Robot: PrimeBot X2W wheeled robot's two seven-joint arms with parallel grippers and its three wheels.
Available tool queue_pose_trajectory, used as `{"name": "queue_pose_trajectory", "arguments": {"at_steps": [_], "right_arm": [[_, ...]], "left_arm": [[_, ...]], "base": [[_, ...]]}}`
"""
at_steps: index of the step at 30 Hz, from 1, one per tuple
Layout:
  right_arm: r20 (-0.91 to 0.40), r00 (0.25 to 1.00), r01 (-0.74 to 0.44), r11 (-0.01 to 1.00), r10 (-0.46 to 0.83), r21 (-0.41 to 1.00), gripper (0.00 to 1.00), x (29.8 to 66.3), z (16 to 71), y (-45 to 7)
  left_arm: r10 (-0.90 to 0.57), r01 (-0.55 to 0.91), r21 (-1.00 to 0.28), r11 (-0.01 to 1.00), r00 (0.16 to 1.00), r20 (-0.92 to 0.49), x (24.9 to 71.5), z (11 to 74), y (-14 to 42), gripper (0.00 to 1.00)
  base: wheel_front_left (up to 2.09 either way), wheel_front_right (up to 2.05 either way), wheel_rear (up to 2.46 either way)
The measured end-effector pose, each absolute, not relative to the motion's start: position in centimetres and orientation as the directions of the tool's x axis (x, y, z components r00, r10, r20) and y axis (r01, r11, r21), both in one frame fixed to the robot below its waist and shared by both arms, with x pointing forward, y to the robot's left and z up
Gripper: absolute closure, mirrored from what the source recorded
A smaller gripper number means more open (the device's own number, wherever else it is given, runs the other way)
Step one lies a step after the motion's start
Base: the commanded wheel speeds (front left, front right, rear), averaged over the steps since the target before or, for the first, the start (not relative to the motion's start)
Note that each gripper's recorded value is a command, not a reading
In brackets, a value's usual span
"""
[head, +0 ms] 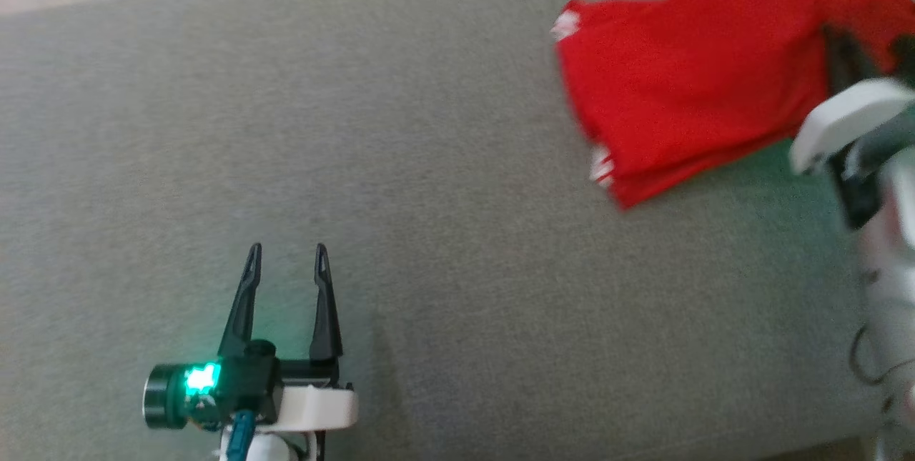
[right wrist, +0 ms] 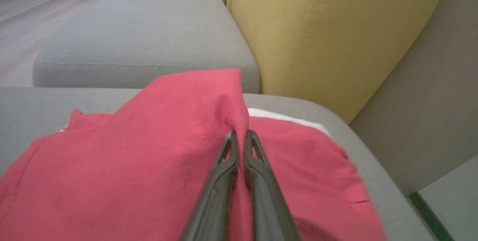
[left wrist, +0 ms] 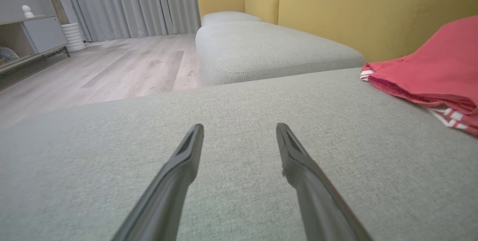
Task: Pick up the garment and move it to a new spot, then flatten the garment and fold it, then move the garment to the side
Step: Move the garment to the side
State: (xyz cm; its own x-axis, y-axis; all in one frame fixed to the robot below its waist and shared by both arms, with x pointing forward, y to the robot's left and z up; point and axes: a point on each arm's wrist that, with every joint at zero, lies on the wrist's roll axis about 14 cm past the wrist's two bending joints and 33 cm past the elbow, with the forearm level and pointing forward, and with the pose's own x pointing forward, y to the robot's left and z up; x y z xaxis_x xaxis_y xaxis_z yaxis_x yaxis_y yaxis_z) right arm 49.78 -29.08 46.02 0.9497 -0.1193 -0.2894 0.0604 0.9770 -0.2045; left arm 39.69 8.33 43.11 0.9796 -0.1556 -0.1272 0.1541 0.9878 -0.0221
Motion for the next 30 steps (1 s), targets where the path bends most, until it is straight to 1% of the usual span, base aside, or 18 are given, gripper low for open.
{"name": "queue_pose_trajectory", "arguments": {"at_steps": [5,10,16,17,18,19,22,25,28,30], "right_arm": [[-0.220,0.952,0.146,0.947,-0.214,-0.287,1.00,50.7,49.2,-33.5],[-0.208,0.933,0.215,0.916,-0.295,-0.338,1.00,50.7,50.3,-37.0],[-0.180,0.923,0.263,0.898,-0.341,-0.354,1.00,50.9,51.9,-38.4],[-0.180,0.919,0.271,0.895,-0.350,-0.354,0.81,50.8,52.1,-38.6],[-0.182,0.916,0.278,0.891,-0.359,-0.359,0.46,50.6,52.2,-38.8],[-0.183,0.912,0.283,0.886,-0.367,-0.368,0.00,50.3,52.2,-39.0],[-0.177,0.907,0.297,0.879,-0.382,-0.373,0.00,49.2,52.3,-38.9],[-0.181,0.913,0.291,0.893,-0.367,-0.342,0.00,48.5,51.9,-37.6],[-0.203,0.919,0.274,0.917,-0.339,-0.291,0.00,47.5,50.7,-35.8],[-0.223,0.926,0.255,0.939,-0.306,-0.232,0.00,46.5,49.5,-34.1]], "left_arm": [[-0.196,0.193,-0.034,0.981,0.970,-0.146,40.9,41.9,6.9,0.00],[-0.223,0.219,-0.042,0.975,0.962,-0.156,42.0,41.0,6.0,0.00],[-0.225,0.220,-0.047,0.974,0.959,-0.170,42.2,40.3,6.0,0.00],[-0.225,0.220,-0.047,0.974,0.960,-0.169,42.2,40.4,6.0,0.00],[-0.223,0.218,-0.045,0.975,0.960,-0.168,42.2,40.4,6.1,0.00],[-0.220,0.216,-0.044,0.975,0.961,-0.166,42.2,40.5,6.2,0.00],[-0.218,0.214,-0.039,0.976,0.965,-0.148,42.2,41.2,6.3,0.00],[-0.216,0.213,-0.036,0.976,0.968,-0.126,42.1,42.1,6.4,0.00],[-0.213,0.211,-0.034,0.977,0.972,-0.103,41.8,43.2,6.7,0.00],[-0.211,0.208,-0.042,0.977,0.973,-0.090,41.4,43.9,6.9,0.00]], "base": [[0.00,0.00,0.00],[0.00,0.00,0.00],[0.00,0.00,0.00],[0.00,0.00,0.00],[0.00,0.00,0.00],[0.00,0.00,0.00],[0.00,0.00,0.00],[0.00,0.00,0.00],[0.00,0.00,0.00],[0.00,0.00,0.00]]}}
